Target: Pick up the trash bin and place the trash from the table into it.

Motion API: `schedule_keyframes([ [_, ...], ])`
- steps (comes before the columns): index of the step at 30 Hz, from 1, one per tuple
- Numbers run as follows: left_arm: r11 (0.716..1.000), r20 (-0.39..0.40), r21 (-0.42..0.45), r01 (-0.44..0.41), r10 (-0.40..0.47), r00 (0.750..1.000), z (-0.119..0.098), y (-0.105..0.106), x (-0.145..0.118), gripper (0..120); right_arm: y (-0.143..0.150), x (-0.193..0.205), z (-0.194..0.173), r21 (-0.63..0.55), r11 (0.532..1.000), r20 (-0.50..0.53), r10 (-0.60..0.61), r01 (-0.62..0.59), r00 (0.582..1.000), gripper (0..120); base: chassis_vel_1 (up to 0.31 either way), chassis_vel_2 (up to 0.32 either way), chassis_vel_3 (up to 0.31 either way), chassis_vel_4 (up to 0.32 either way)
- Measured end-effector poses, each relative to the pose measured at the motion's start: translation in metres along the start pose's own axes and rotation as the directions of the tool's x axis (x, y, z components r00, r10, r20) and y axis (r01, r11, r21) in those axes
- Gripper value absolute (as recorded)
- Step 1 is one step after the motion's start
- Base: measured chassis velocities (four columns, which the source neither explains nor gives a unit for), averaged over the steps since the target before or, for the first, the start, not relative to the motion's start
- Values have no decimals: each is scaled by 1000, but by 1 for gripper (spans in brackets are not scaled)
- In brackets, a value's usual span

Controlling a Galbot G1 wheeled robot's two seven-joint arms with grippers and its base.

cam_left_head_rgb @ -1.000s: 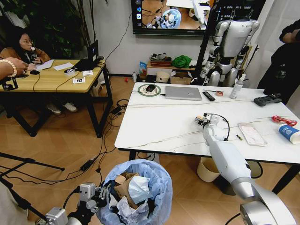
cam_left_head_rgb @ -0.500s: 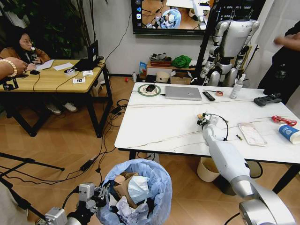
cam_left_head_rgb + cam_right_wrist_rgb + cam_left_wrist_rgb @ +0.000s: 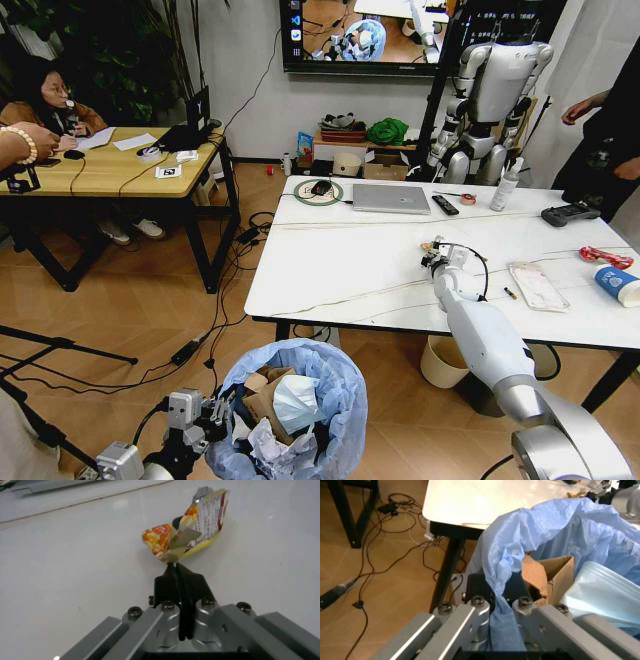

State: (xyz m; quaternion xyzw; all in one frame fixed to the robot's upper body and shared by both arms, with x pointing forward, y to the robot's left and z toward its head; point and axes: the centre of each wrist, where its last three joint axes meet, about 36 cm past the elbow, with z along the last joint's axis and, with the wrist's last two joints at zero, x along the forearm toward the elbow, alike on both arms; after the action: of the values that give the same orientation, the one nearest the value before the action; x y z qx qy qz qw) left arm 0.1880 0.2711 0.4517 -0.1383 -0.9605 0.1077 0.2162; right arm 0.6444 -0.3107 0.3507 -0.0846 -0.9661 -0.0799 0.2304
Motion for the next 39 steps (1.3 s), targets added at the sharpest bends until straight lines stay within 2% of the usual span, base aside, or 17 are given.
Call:
schedule_keyframes([
  [14, 1000, -2, -4, -3, 3, 1000, 0, 0, 0, 0, -12, 20, -5, 15, 1000, 33, -12, 12, 999, 0, 0, 0, 0, 0],
  [23, 1000, -1, -4, -4, 4, 1000, 0, 0, 0, 0, -3, 28, -3, 29, 999, 22, 18, -19, 1000, 34, 0, 0, 0, 0],
  [27, 1000, -1, -4, -4, 4, 1000, 0, 0, 0, 0, -1, 28, -3, 29, 999, 22, 17, -18, 1000, 38, 0, 0, 0, 0],
  [30, 1000, -1, -4, -4, 4, 1000, 0, 0, 0, 0, 0, 28, -3, 29, 999, 21, 16, -17, 1000, 58, 0, 0, 0, 0],
  [33, 1000, -1, -4, -4, 4, 1000, 0, 0, 0, 0, 0, 28, -3, 29, 999, 21, 16, -17, 1000, 58, 0, 0, 0, 0],
  [34, 1000, -1, -4, -4, 4, 1000, 0, 0, 0, 0, 1, 28, -3, 29, 999, 22, 15, -16, 1000, 73, 0, 0, 0, 0],
  [36, 1000, -1, -4, -4, 4, 1000, 0, 0, 0, 0, 1, 28, -3, 28, 999, 23, 15, -16, 1000, 75, 0, 0, 0, 0],
  [39, 1000, -1, -3, -4, 4, 1000, 0, 0, 0, 0, 3, 23, -11, 14, 1000, 37, 23, -24, 999, 90, 0, 0, 0, 0],
])
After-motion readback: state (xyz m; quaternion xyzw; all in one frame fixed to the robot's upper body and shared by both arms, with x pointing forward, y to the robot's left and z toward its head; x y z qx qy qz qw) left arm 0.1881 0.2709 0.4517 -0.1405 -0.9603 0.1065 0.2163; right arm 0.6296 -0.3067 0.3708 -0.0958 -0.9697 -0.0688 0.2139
